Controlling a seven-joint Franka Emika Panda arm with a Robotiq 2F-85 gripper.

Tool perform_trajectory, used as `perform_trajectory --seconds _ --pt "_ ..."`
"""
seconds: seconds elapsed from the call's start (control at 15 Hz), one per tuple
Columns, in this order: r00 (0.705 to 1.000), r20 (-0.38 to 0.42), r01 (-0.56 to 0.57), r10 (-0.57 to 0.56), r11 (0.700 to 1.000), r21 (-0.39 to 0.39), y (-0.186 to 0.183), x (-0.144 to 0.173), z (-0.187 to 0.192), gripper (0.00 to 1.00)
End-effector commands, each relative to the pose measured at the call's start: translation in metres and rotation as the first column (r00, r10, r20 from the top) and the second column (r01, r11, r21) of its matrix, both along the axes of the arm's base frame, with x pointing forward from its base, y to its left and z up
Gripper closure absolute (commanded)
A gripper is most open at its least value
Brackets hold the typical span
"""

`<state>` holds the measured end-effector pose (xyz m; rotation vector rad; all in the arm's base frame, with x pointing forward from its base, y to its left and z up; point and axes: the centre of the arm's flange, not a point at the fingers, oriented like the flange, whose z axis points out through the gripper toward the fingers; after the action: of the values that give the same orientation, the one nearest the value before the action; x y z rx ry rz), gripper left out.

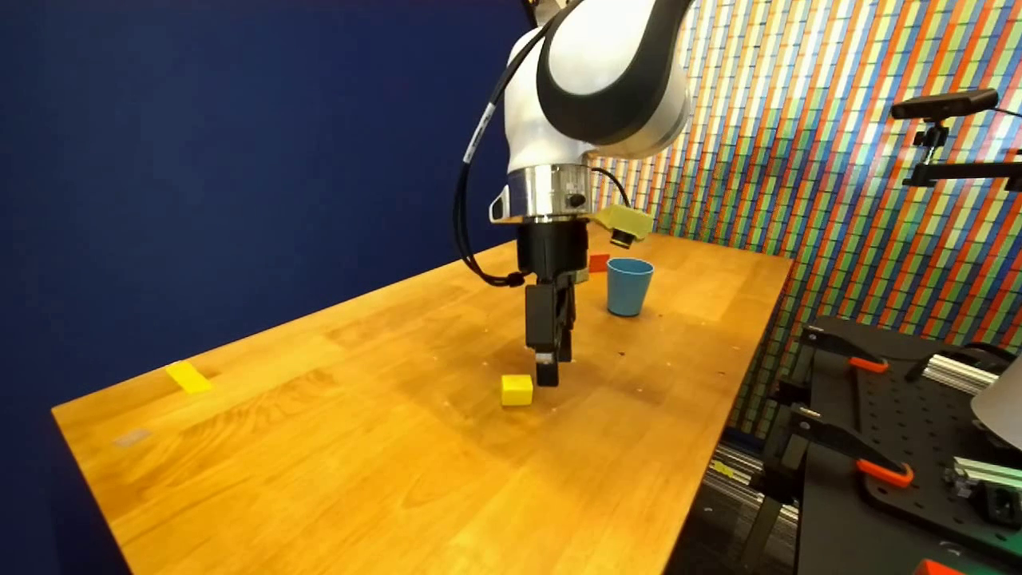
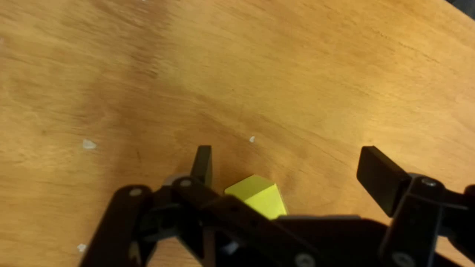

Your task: Put the yellow block in the blue cup

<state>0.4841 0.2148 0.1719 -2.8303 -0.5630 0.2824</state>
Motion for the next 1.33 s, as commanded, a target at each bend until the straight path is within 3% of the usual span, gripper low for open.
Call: perform_trajectory --seconds 0.0,0.33,0.4,0.47,0.73,1.0,1.27 --pt "0.994 0.094 -0.054 0.056 0.998 -0.028 0.017 0.016 -0.02 0.0" --pt "0.959 0.22 -0.157 0.178 0.982 -0.107 0.037 0.021 -0.042 0.0" --pt "0.954 0.232 -0.165 0.189 0.979 -0.118 0.04 0.02 -0.045 0.25" --pt "0.951 0.24 -0.171 0.196 0.978 -0.121 0.042 0.019 -0.047 0.27" --pt "0.955 0.241 -0.139 0.175 0.977 -0.162 0.031 0.019 -0.034 0.57" --pt "0.949 0.302 -0.009 0.09 0.966 -0.257 -0.022 0.032 0.002 0.88" --pt "0.916 0.4 0.177 -0.026 0.922 -0.345 -0.116 0.053 0.056 0.83"
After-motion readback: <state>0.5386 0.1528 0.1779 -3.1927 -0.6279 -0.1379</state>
